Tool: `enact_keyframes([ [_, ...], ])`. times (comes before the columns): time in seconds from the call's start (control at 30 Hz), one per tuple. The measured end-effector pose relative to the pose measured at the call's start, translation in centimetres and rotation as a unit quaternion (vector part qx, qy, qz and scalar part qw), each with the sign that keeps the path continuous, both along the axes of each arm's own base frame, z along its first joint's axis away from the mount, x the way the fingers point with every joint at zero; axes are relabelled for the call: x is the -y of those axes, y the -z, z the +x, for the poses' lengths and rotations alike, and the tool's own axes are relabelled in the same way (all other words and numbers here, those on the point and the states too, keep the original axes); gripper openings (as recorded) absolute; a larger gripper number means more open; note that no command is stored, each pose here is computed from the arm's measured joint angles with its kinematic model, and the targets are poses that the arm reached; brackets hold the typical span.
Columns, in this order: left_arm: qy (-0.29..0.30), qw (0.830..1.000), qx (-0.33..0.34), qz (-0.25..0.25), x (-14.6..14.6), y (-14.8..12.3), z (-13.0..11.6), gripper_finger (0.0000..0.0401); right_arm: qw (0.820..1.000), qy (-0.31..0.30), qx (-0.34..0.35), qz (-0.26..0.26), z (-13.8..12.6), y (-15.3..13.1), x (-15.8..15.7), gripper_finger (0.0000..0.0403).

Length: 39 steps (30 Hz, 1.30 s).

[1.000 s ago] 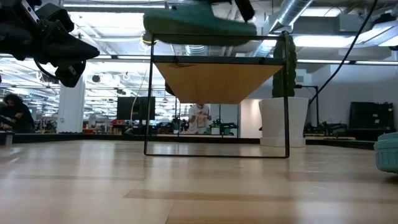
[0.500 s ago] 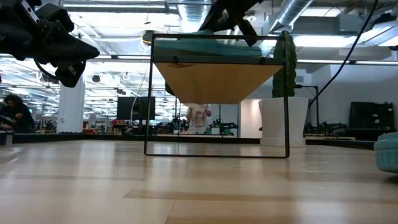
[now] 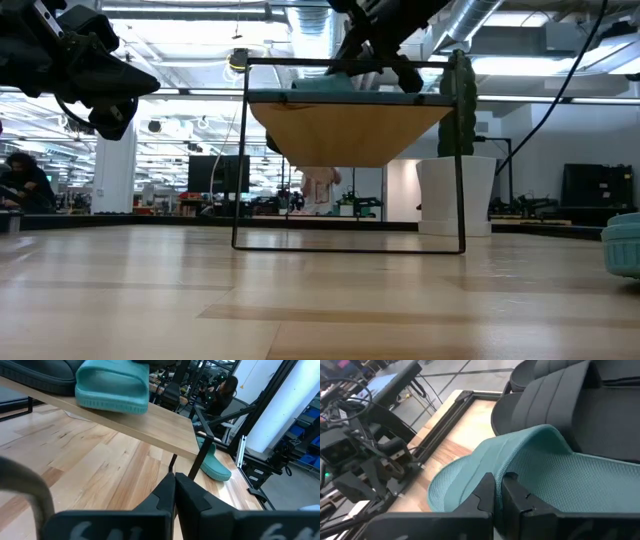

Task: Pick and place slides into the shelf
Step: Put the left green slipper on the shelf

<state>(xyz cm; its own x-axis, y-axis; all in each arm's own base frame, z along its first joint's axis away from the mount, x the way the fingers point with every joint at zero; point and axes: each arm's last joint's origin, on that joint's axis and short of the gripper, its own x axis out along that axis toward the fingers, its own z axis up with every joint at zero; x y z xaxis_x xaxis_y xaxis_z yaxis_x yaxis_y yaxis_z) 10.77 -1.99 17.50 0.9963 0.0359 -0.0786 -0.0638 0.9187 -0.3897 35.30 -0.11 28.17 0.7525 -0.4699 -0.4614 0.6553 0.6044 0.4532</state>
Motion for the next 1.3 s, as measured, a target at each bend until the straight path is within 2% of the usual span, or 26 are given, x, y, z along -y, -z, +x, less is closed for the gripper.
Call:
enact_keyframes([
  [0.37, 0.000, 1.000, 0.000, 0.000, 0.00, 0.00, 0.00, 0.0000, 1.000, 0.005, 0.002, -0.003, 0.21, 0.18, 0.06, 0.0004],
  [0.6, 0.000, 1.000, 0.000, 0.000, 0.00, 0.00, 0.00, 0.0000, 1.000, 0.005, -0.005, -0.004, 0.46, 0.62, 0.15, 0.0022],
  [0.9, 0.000, 1.000, -0.002, 0.001, 0.00, 0.05, 0.00, 0.0000, 1.000, -0.001, -0.020, -0.012, 0.37, 0.77, 0.21, 0.0078],
  [1.3, 0.000, 1.000, -0.003, 0.006, 0.00, 0.06, -0.01, 0.0000, 0.999, -0.016, -0.026, -0.020, 0.39, 0.72, 0.22, 0.0186],
])
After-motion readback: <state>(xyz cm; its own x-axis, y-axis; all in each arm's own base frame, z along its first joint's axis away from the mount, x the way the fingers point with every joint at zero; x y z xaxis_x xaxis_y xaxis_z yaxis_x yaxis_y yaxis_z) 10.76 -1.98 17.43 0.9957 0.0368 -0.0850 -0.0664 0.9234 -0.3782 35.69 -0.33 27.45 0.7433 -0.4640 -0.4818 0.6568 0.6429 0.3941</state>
